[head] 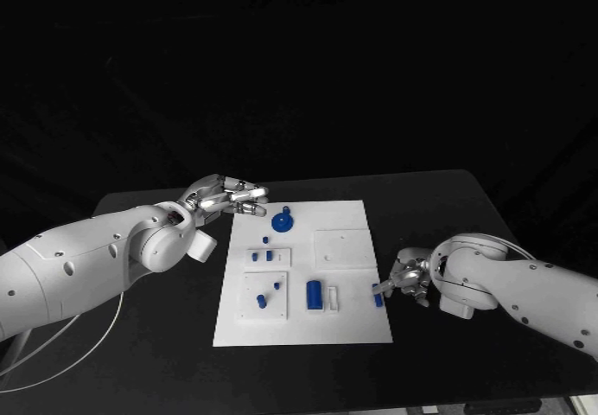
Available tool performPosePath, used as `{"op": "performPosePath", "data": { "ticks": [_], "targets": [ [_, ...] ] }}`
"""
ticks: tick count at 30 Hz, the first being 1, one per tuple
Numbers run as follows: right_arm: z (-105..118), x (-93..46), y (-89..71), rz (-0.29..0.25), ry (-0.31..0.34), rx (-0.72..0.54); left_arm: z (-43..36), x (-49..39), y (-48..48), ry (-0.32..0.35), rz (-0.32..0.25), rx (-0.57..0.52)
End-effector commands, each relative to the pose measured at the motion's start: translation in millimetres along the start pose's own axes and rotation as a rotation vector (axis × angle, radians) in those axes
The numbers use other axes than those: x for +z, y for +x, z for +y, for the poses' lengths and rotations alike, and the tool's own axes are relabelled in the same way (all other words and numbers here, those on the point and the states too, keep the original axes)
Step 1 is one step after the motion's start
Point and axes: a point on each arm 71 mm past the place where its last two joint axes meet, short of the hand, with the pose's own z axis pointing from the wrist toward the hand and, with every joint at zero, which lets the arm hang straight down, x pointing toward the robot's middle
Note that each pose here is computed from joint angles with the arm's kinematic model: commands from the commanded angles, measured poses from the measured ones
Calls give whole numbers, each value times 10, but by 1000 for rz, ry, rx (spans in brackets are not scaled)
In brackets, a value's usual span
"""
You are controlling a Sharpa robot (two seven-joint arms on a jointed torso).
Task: Assemble the parts on the task board
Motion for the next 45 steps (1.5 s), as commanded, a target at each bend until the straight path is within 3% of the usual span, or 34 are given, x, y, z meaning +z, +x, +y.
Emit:
{"op": "performPosePath", "data": {
  "ticks": [1, 25, 33, 45],
  "targets": [
    [-29, 53, 109, 27, 34, -53, -12, 4, 9, 11, 2, -14],
    [-38, 183, 343, 56, 62, -106, 5, -7, -14, -7, 3, -14],
    [-69, 195, 334, 25, 58, -83, 8, -10, -24, -9, 1, -13],
    [-230, 140, 228, 36, 37, 56, 16, -16, -38, -15, 0, -13]
  ]
}}
